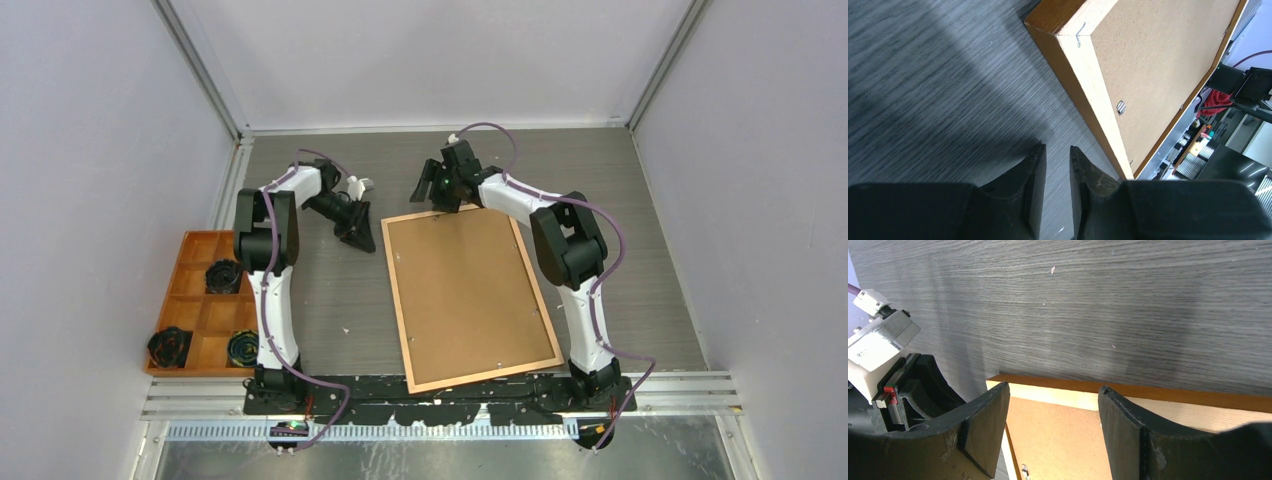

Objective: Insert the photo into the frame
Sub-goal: Install the photo frame at the center of the board.

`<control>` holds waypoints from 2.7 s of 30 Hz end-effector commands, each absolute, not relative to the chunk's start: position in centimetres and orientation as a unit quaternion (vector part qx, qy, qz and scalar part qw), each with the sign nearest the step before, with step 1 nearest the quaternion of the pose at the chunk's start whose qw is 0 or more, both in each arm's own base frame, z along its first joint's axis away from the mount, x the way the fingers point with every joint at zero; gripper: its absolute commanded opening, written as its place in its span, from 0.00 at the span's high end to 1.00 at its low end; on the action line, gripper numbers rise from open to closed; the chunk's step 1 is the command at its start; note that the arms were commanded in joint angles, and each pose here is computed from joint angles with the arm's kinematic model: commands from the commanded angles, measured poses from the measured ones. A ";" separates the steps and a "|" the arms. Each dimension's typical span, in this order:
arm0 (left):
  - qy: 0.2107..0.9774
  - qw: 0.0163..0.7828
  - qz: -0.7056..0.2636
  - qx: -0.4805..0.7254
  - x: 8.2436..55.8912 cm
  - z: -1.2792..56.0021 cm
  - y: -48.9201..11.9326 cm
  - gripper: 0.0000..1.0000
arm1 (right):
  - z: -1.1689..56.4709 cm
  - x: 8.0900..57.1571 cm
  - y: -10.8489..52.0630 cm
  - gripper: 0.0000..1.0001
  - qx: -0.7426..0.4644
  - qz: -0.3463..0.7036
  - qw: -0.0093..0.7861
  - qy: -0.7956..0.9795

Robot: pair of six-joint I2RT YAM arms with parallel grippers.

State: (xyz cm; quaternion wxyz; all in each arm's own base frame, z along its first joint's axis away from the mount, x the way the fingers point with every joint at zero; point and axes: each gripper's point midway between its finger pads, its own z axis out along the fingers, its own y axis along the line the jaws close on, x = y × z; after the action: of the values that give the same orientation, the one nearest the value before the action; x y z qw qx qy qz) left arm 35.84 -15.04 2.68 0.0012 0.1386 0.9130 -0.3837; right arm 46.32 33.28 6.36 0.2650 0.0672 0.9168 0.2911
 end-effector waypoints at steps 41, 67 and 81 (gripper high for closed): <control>0.966 0.063 -0.186 0.169 41.4 -0.6 -14.8 0.76 | 11.3 47.5 27.2 0.36 -0.049 0.126 0.380 0.915; 0.964 0.063 -0.177 0.190 40.8 -0.8 -15.1 0.80 | 8.6 47.3 28.9 0.52 -0.130 0.050 0.373 0.917; 0.963 0.064 -0.179 0.191 40.8 -0.8 -15.2 0.80 | 7.4 46.9 31.3 0.88 -0.145 0.065 0.362 0.918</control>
State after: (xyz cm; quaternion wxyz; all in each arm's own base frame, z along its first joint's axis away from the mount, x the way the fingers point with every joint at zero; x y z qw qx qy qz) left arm 40.19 -17.96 3.47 0.0627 0.1665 0.9471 -0.2670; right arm 46.04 29.89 5.58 0.3397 -0.1444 0.9279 0.0526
